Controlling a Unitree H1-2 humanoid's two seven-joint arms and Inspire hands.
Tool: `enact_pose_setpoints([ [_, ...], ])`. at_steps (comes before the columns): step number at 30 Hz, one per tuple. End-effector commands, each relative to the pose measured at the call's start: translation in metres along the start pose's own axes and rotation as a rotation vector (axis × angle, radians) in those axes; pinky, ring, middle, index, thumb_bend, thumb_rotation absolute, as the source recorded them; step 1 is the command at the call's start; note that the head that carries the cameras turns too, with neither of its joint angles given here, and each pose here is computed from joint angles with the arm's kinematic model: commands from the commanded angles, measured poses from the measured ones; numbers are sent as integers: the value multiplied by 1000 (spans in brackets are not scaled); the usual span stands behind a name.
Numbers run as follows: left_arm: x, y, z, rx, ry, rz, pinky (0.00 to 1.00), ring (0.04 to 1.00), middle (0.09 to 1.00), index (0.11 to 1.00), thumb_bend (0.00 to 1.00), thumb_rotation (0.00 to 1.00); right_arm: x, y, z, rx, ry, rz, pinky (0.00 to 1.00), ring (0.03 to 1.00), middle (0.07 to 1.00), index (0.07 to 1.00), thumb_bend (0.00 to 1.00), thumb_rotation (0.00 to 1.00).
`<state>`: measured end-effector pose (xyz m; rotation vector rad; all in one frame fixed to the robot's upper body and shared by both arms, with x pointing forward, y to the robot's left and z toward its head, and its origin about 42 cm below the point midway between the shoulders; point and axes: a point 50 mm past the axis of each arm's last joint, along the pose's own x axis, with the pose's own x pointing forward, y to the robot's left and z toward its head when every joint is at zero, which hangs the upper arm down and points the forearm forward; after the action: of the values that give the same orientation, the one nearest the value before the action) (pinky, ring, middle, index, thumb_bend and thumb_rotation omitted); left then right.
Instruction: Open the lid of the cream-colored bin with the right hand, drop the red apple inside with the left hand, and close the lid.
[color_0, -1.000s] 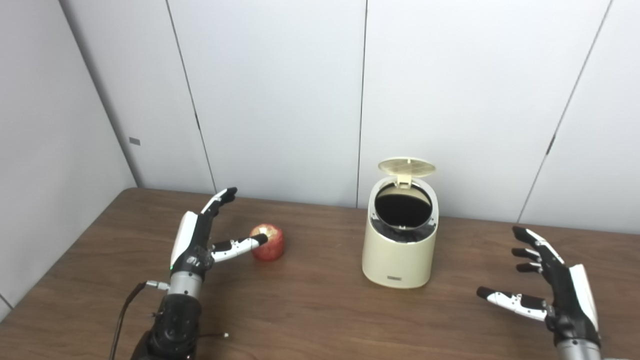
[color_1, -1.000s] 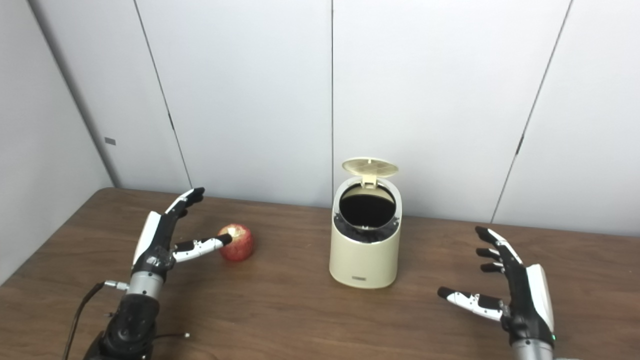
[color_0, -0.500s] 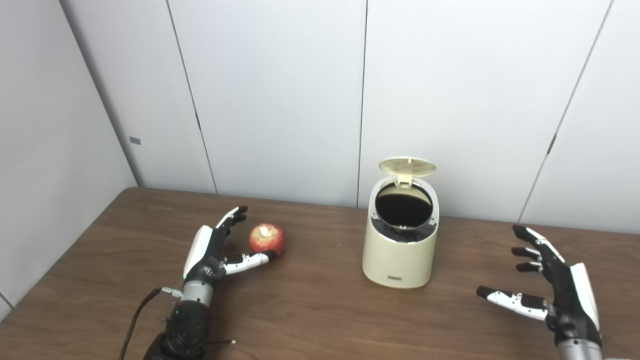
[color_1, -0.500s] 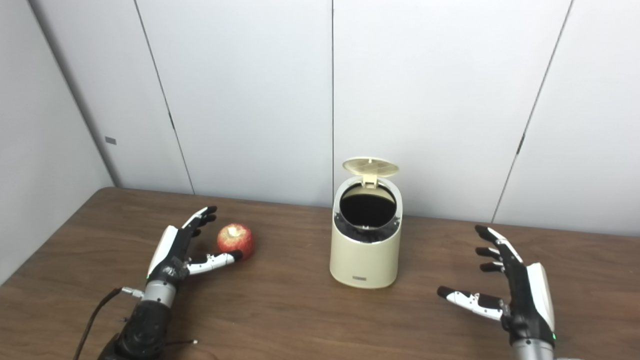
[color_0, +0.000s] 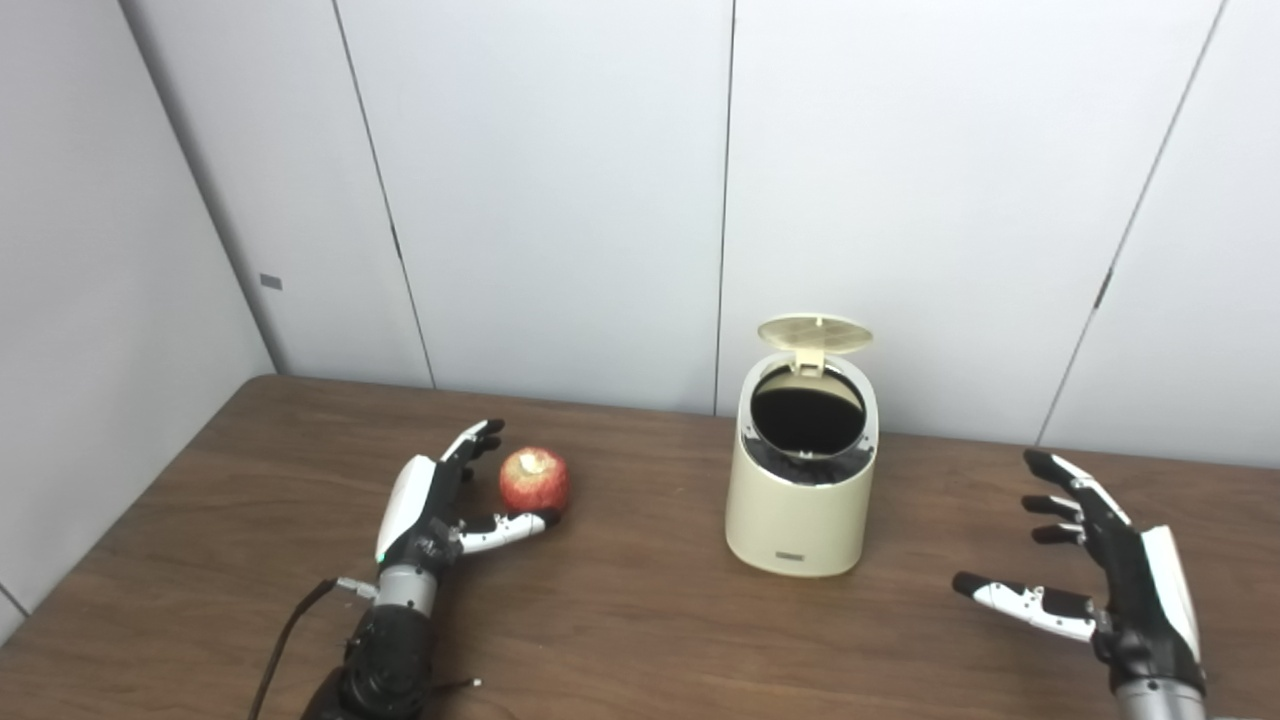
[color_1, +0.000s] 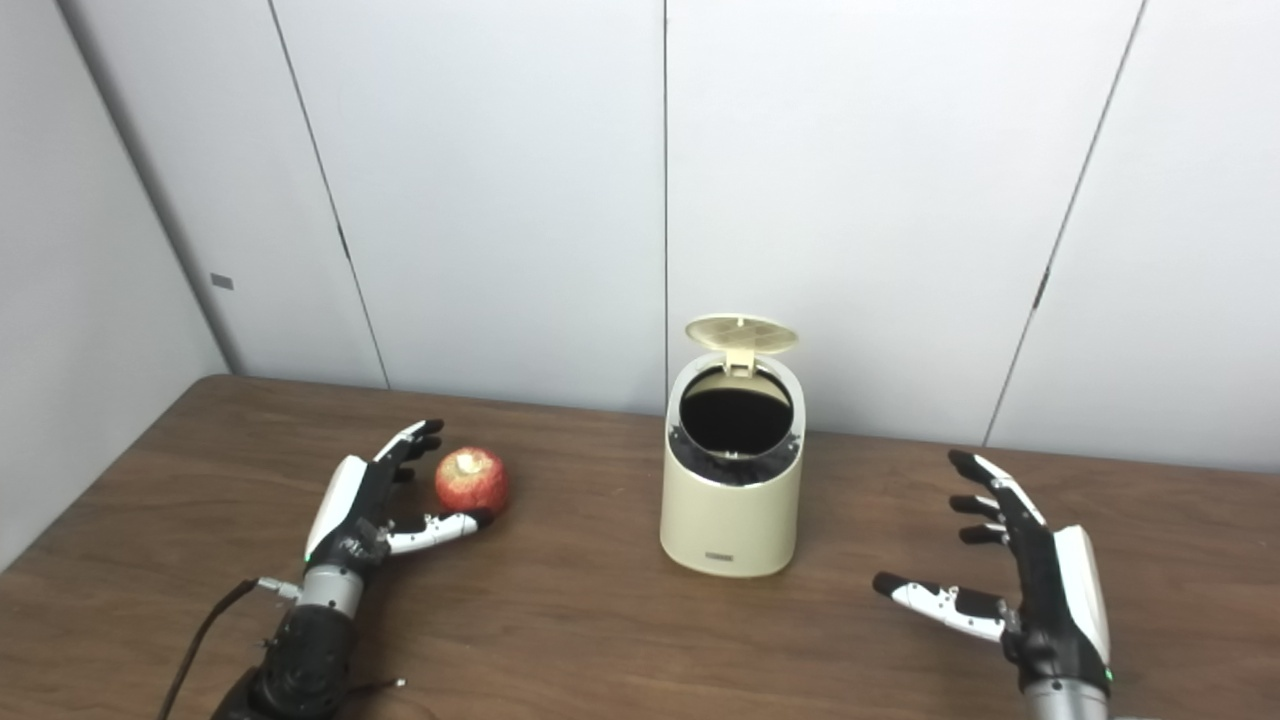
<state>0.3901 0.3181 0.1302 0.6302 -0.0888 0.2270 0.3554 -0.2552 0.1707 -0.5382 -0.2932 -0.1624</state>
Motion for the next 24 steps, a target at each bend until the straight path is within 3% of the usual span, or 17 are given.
enact_pose_setpoints([
  [1, 11, 2, 13, 8, -45, 7, 800, 858, 820, 871, 856, 230, 9, -4, 16, 3, -68, -23, 612, 731, 833, 803, 770, 0],
  [6, 10, -2, 11, 28, -38, -11, 780, 839, 798, 852, 841, 246, 8, -4, 17, 5, -66, -24, 616, 735, 836, 805, 768, 0],
  [9, 9, -3, 10, 47, -40, -26, 821, 849, 796, 845, 837, 244, 8, -4, 17, 4, -68, -24, 612, 735, 837, 806, 765, 0],
  [12, 8, -5, 9, 107, -45, -36, 787, 837, 774, 807, 840, 249, 8, -5, 17, 4, -71, -24, 604, 732, 835, 806, 764, 0],
  [24, 4, -13, 7, 184, -65, -65, 689, 758, 691, 697, 783, 135, 9, -4, 19, 7, -69, -30, 603, 734, 833, 807, 761, 0],
])
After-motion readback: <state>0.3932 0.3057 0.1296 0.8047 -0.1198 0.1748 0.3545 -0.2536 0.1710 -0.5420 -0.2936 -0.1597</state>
